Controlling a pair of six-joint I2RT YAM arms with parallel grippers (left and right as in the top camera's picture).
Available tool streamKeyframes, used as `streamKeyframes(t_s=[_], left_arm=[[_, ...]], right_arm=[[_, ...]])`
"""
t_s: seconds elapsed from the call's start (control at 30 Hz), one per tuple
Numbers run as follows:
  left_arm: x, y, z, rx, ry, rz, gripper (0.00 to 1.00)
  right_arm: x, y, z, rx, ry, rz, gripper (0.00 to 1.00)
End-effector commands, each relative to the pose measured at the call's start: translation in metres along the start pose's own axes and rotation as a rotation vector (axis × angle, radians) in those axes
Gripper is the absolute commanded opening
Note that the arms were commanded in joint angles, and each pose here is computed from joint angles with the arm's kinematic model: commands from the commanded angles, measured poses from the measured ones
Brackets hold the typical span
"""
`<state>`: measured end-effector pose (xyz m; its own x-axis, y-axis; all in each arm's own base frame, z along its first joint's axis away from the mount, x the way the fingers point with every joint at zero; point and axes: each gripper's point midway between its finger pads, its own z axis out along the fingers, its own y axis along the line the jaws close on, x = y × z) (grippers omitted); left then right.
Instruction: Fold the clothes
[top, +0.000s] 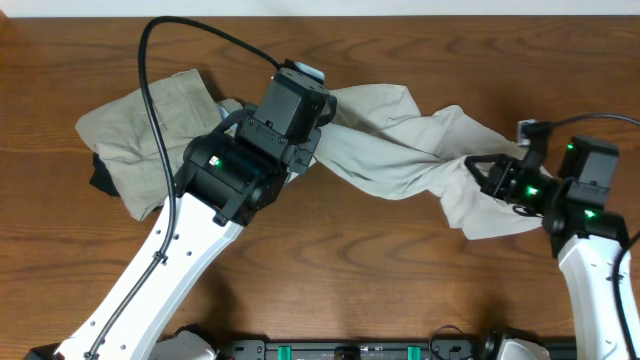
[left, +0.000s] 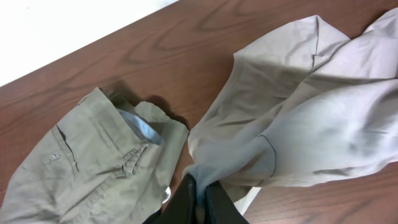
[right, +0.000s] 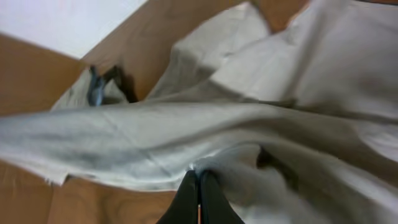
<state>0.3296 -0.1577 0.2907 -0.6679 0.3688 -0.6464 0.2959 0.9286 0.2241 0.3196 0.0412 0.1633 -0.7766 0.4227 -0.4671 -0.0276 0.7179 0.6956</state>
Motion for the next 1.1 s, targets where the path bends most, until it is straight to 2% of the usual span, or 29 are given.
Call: streamKeyframes(t_s=[0.0,0.23,0.43,0.67,0.73,0.83,0.93,1.07], left_arm=[[-0.006,0.008,-0.007,-0.021,-0.023,-0.006,0.07],[-0.005,0.016,-0.007,-0.071,-0.02,0.007,0.06],[-0.005,0.031,-0.01,-0.157,-0.025,-0.014,0.06],[-0.017,0.066,-0.021,-0.216,-0.114,-0.249,0.06],[-0.022,0.079,-0.027,-0.231,-0.152,-0.302,0.06],[-0.031,0.093,-0.044,-0.24,-0.226,-0.346,0.06],[-0.039,0.099,-0.063,-0.238,-0.286,-0.33,0.06],[-0.043,0.106,-0.087,-0.238,-0.34,-0.317,0.06]], right_arm=[[-0.002,-0.024,-0.002,0.094,-0.009,0.06,0.01],[0.009,-0.074,0.001,0.309,0.03,0.109,0.01],[0.009,-0.096,0.0,0.359,0.036,0.128,0.01],[0.008,-0.108,-0.009,0.389,0.03,0.13,0.01],[0.007,-0.102,-0.009,0.341,0.033,0.113,0.01],[0.0,-0.07,-0.008,0.15,0.038,0.019,0.01],[-0.018,-0.039,-0.019,0.016,0.005,0.0,0.01],[-0.049,-0.012,-0.048,0.039,-0.046,-0.037,0.01]])
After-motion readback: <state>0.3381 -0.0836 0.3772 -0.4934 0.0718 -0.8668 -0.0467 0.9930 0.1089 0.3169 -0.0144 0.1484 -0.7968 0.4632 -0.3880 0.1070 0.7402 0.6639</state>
